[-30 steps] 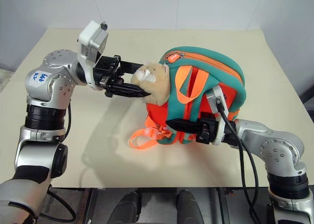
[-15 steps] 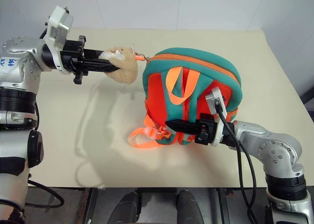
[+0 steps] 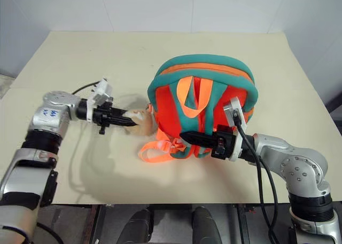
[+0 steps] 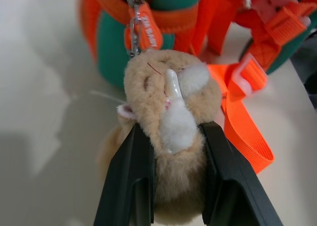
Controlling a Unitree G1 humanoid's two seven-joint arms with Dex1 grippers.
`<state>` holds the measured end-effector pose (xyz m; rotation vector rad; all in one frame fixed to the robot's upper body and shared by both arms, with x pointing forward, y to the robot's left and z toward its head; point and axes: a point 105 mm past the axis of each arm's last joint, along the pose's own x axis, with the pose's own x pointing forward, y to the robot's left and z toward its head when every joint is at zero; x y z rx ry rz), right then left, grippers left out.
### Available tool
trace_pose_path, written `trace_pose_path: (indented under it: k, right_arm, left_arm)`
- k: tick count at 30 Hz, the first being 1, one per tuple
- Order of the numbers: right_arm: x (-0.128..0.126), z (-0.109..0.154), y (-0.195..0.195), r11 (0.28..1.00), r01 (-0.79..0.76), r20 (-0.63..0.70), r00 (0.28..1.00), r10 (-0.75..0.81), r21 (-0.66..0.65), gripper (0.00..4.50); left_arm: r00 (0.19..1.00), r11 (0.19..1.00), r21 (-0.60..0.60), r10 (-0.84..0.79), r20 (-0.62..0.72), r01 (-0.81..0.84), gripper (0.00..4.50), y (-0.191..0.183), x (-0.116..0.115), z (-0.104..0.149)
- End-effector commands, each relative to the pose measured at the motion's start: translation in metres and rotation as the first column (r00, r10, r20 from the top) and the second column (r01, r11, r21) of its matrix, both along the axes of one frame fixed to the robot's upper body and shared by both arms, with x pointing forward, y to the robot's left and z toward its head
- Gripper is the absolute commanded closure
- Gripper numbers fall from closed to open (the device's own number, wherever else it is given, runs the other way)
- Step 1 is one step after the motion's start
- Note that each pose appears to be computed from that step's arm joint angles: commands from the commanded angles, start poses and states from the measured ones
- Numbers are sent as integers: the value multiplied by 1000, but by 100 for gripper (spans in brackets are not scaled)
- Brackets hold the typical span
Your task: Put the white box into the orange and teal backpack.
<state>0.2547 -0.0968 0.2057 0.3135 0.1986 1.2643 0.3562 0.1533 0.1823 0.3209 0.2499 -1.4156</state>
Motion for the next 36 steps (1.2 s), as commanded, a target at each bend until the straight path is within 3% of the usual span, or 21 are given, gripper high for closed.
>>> trace_pose_path:
  k: [1, 3, 5, 11, 17, 23, 29, 36]
  right_arm:
    - [2, 10, -4, 998, 43, 104, 994, -39, -41, 445]
    - [3, 10, -8, 994, 65, 160, 986, -50, -90, 445]
    - [7, 15, -14, 984, 113, 262, 962, -75, -136, 374]
    - [1, 35, -29, 977, 148, 368, 926, -82, -153, 195]
    - [-1, 30, -67, 924, 253, 415, 902, -118, -287, 1]
    - [-9, 14, -113, 848, 346, 425, 891, -161, -403, 0]
    - [-4, 7, -163, 762, 470, 476, 845, -244, -444, 0]
    - [3, 16, -175, 736, 491, 545, 815, -199, -466, 0]
  left_arm:
    - [997, 1000, -21, -19, 71, 20, 377, -4, -6, 14]
    - [993, 997, 32, -67, 98, 64, 377, -4, -17, 15]
    - [985, 992, 68, -118, 125, 111, 377, -6, -30, 20]
    - [978, 998, 53, -44, 203, 34, 191, 3, -36, 40]
    - [974, 997, 66, 24, 225, -39, 15, 25, -43, 31]
    - [965, 992, 33, 112, 237, -124, 2, 47, -49, 33]
    - [943, 976, -92, 214, 254, -197, 2, 55, -57, 40]
    - [953, 975, -114, 212, 215, -191, 2, 50, -65, 31]
